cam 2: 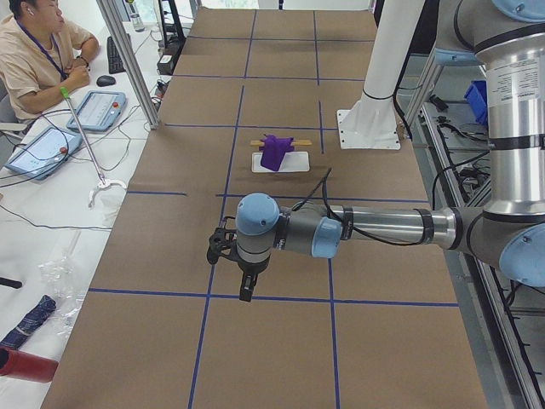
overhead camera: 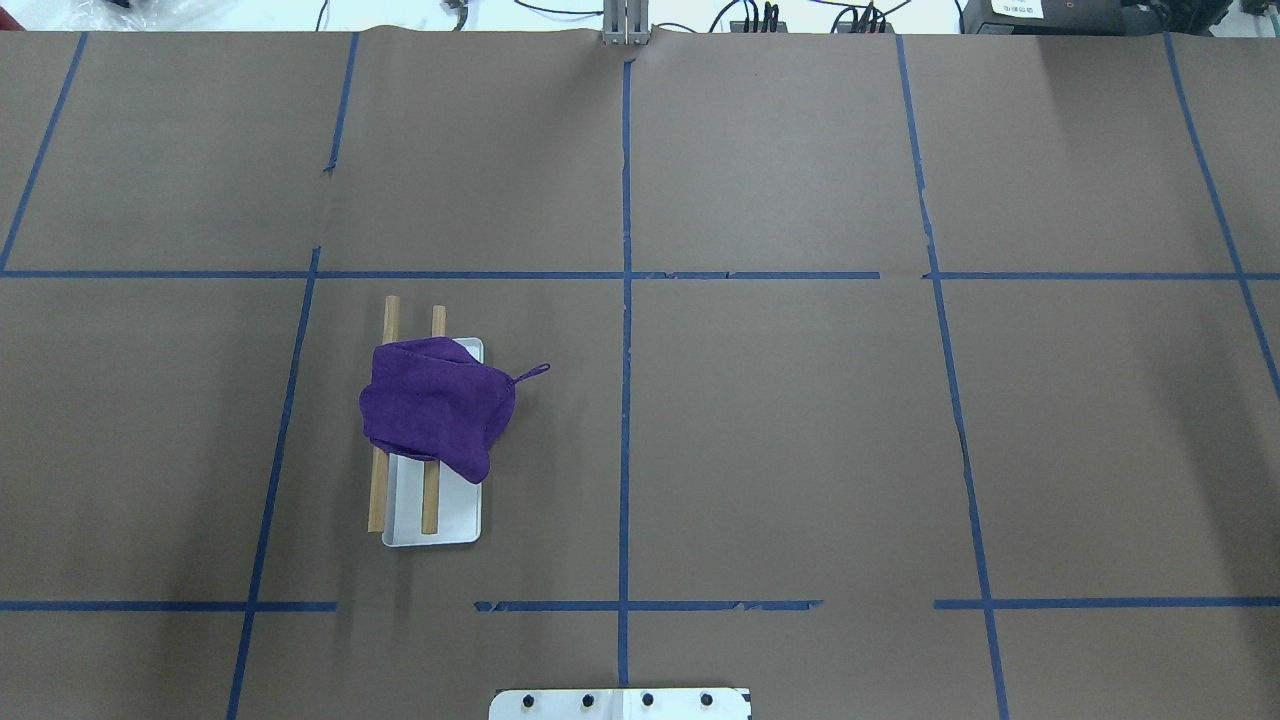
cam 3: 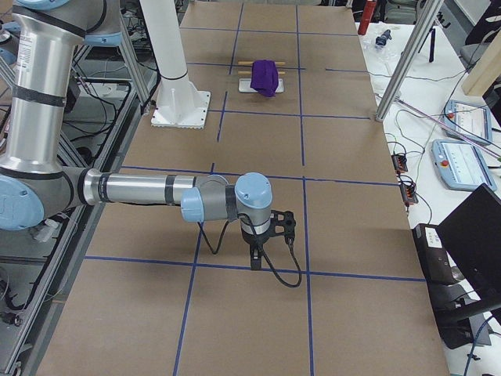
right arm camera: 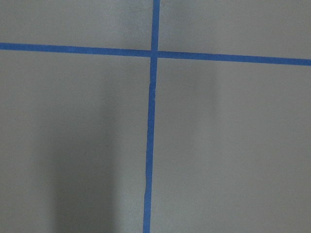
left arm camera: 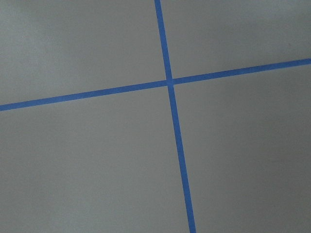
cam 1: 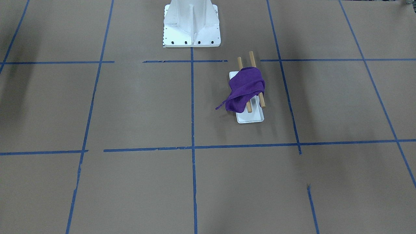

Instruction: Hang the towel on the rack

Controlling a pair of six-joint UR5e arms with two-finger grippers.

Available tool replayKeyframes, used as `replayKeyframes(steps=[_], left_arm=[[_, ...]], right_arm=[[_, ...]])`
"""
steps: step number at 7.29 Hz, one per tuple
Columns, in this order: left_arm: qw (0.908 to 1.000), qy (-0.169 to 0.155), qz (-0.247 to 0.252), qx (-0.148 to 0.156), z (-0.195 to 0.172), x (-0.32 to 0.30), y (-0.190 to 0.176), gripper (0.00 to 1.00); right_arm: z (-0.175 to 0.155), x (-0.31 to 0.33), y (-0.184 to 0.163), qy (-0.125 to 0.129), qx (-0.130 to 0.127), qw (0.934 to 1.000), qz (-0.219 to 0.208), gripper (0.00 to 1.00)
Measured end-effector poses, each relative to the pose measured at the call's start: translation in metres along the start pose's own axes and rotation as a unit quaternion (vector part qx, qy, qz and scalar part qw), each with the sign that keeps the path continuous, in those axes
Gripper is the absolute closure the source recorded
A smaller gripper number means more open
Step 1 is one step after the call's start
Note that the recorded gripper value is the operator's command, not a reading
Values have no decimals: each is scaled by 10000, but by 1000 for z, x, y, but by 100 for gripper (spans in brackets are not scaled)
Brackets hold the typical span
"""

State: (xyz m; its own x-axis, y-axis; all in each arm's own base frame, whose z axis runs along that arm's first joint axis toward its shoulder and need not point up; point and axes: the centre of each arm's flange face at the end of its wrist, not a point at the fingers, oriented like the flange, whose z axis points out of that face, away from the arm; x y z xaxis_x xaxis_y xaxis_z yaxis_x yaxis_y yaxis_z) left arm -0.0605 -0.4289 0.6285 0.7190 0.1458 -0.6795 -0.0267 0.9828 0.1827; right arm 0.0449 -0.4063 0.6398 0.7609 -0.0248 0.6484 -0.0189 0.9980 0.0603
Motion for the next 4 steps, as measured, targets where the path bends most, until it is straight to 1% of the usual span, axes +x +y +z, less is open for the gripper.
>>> replayKeyframes(steps=[4], left_arm=[[10000,11,-4,-4,0,0,2,0]], right_arm=[[1,1,1,-6,-13,10000,14,0]])
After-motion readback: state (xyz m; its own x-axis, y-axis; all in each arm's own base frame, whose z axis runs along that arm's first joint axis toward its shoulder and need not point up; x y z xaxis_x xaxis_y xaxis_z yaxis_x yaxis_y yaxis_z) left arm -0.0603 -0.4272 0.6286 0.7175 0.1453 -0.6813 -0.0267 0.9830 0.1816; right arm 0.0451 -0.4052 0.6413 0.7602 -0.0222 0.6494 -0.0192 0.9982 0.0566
